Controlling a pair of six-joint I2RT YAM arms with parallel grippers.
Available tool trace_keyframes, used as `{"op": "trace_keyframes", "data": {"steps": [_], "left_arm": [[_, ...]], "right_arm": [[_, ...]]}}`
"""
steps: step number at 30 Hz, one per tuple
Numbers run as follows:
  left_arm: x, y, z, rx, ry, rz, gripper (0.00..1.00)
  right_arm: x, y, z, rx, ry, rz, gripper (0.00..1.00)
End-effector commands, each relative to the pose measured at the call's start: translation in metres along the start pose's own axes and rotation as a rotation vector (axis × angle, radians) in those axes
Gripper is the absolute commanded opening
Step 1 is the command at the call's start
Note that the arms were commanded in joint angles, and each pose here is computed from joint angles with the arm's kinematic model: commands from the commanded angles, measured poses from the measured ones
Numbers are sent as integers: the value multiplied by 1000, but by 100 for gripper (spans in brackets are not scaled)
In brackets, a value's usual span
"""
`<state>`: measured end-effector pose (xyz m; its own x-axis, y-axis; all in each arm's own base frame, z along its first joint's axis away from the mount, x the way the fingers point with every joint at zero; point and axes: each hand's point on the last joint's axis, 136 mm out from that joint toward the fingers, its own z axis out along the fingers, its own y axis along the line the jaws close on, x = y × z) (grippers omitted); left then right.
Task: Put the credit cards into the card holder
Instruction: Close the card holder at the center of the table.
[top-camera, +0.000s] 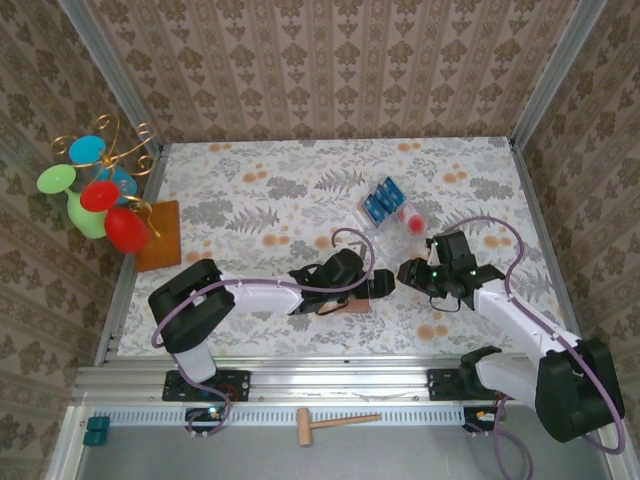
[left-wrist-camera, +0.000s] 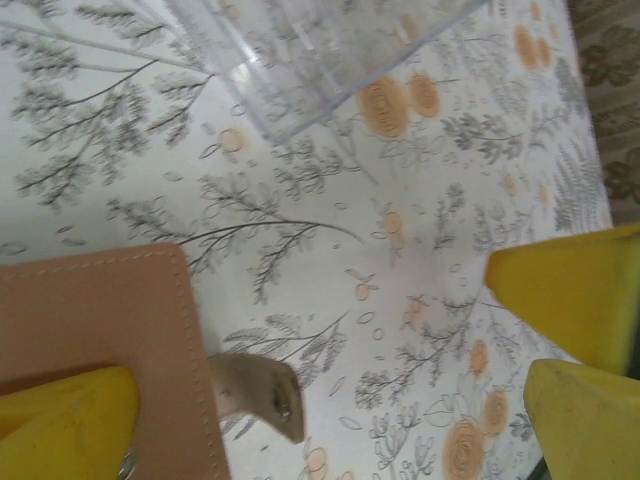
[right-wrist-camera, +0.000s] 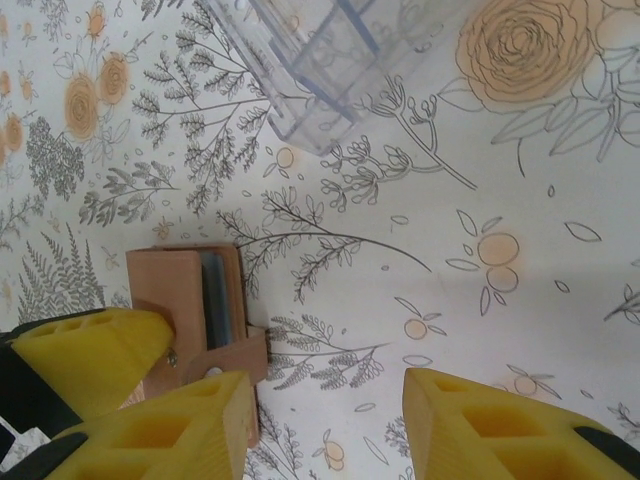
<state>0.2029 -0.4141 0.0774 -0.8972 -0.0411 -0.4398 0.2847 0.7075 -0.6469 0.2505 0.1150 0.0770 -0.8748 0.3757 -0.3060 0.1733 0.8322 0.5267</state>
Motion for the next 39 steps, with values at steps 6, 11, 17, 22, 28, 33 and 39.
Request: {"op": "trace_keyframes", "data": {"steps": [6,11,17,22,28,33,39], "left_arm": [[-15,2,-10,-47,-6,14,100],[-54,-17,-29,49,-63,14,100],[-89,-7,-48,54,-95,1,100],[-105,16,-60,8,-126,-18,100],[-124,59,-89,-95,-166,-34,100],[-124,101,-112,-205,-152,-35,100],[-109,118,-126,-281,-72,66,100]], "right_arm": [[11,9,-12,-65,21,0,37],[14,28,-17,-140,33,-27,27],[19,66,-16,-171,44,-115,23],[29,114,-13,-204,56,-224,22],[50,148,10,-202,115,-305,21],[67,146,46,-141,189,-329,12],[70,123,56,-73,187,-325,5]]}}
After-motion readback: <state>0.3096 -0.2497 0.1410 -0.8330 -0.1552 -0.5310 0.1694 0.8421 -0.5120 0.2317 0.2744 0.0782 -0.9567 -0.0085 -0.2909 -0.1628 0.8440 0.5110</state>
